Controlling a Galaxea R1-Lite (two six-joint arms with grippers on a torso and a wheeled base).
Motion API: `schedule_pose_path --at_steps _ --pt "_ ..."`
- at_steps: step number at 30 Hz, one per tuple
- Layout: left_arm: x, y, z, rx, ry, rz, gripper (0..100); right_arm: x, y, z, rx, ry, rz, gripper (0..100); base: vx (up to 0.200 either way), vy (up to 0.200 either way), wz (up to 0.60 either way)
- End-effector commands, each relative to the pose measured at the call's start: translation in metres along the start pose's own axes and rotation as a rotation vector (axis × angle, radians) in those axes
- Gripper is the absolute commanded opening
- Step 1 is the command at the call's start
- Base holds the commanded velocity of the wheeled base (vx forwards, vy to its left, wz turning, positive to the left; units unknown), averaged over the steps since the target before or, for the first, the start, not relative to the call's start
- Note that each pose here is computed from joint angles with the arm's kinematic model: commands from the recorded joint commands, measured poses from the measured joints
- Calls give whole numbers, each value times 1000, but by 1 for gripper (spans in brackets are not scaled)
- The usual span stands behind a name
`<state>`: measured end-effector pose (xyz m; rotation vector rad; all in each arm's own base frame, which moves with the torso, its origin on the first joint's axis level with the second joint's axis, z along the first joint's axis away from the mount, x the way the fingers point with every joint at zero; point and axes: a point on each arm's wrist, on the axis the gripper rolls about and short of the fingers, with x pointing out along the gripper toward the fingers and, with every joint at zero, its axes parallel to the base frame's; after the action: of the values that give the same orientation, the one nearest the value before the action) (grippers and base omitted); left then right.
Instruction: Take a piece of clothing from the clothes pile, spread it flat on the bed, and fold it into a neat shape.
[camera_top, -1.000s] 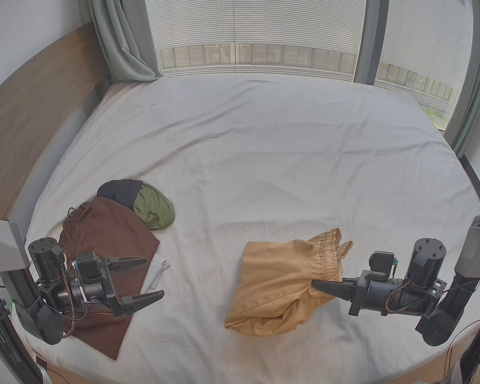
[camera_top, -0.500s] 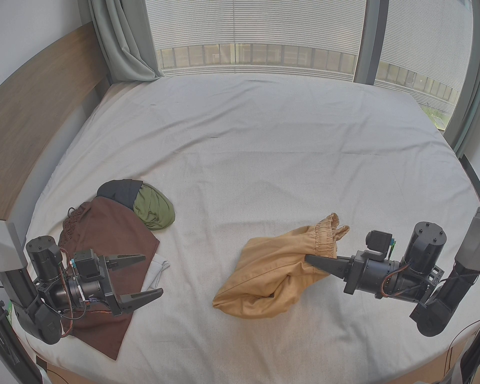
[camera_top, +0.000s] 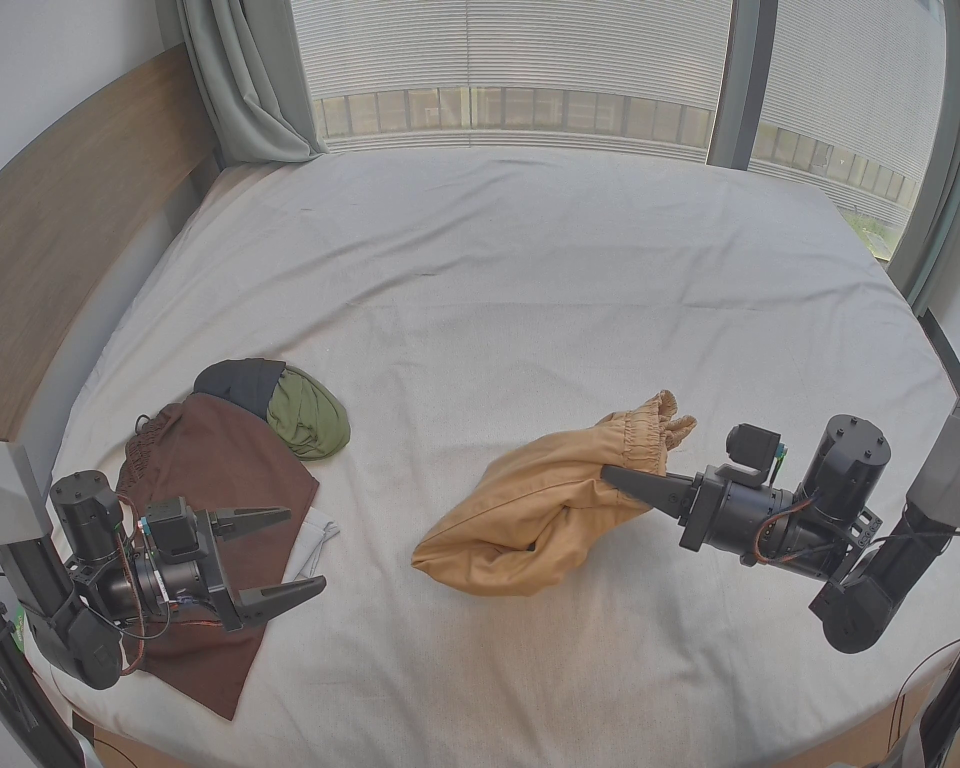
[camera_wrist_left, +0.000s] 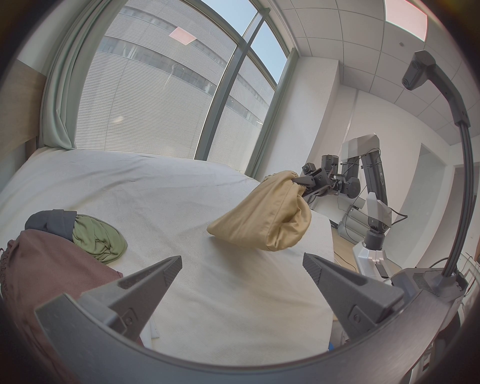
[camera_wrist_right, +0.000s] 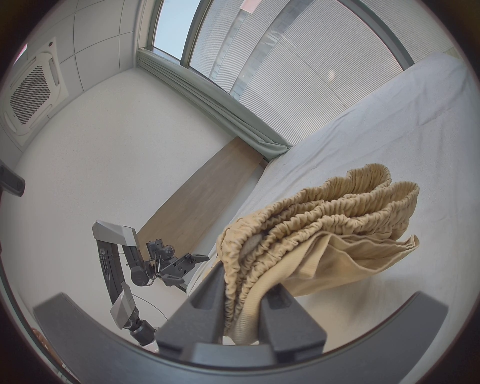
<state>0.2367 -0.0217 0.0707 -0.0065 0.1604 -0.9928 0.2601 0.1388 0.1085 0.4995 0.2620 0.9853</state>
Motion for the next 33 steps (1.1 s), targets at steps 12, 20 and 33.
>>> schedule_pose_path --at_steps 12,20,33 --pt "-1 0 0 -2 0 2 100 22 -14 8 -7 -26 24 0 0 0 0" --pt "0 0 0 -1 0 2 100 35 -25 13 3 -47 39 0 0 0 0" --pt "0 1 -2 -10 4 0 100 58 -41 51 12 -98 35 0 0 0 0"
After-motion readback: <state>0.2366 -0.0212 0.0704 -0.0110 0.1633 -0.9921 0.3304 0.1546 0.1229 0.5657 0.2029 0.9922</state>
